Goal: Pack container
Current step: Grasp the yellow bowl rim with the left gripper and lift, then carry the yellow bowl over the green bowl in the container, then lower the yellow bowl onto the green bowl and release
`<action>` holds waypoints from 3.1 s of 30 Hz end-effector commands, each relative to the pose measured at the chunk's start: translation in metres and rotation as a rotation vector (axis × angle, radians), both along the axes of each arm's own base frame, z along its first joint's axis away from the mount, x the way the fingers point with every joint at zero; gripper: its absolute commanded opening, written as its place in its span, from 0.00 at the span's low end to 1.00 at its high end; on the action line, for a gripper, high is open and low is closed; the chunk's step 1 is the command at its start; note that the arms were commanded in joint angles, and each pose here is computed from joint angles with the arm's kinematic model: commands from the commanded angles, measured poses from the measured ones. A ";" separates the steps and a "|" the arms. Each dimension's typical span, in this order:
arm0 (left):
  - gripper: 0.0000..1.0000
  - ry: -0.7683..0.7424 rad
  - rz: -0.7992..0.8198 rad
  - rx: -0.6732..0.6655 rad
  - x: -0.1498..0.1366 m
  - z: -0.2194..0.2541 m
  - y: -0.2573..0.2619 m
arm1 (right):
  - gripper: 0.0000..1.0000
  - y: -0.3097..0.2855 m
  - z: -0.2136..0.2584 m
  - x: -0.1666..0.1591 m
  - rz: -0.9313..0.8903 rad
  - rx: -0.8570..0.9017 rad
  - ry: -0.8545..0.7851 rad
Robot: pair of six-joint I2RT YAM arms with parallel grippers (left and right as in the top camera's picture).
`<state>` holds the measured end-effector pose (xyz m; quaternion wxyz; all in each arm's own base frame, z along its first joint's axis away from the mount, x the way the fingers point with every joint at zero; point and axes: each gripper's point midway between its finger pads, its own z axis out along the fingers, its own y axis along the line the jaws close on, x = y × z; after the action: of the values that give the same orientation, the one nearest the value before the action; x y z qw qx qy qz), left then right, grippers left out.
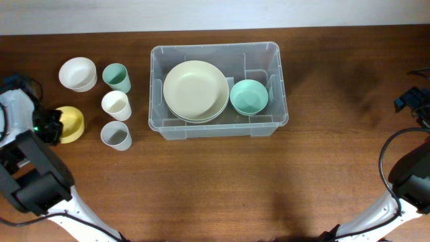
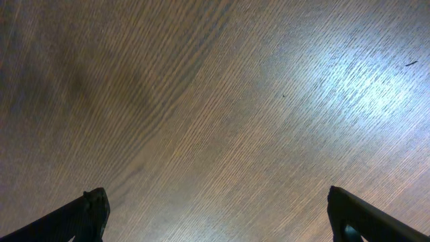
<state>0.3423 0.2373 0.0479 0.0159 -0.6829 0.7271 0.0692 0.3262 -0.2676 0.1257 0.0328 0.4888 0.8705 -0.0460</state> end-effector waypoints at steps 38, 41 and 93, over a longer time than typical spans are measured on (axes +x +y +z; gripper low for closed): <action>0.01 -0.748 -1.498 0.110 0.129 0.145 -0.507 | 0.99 -0.001 0.002 -0.002 -0.009 -0.008 0.002; 0.01 -0.715 -1.524 0.089 0.125 0.128 -0.518 | 0.99 -0.001 0.002 -0.002 -0.009 -0.008 0.002; 0.01 -0.559 -1.576 -0.017 0.124 0.036 -0.532 | 0.99 -0.001 0.002 -0.002 -0.009 -0.008 0.002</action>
<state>0.4643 -0.2928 0.0859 0.2346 0.0266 0.9619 -0.1376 0.3262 -0.2676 0.1257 0.0328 0.4888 0.8705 -0.0460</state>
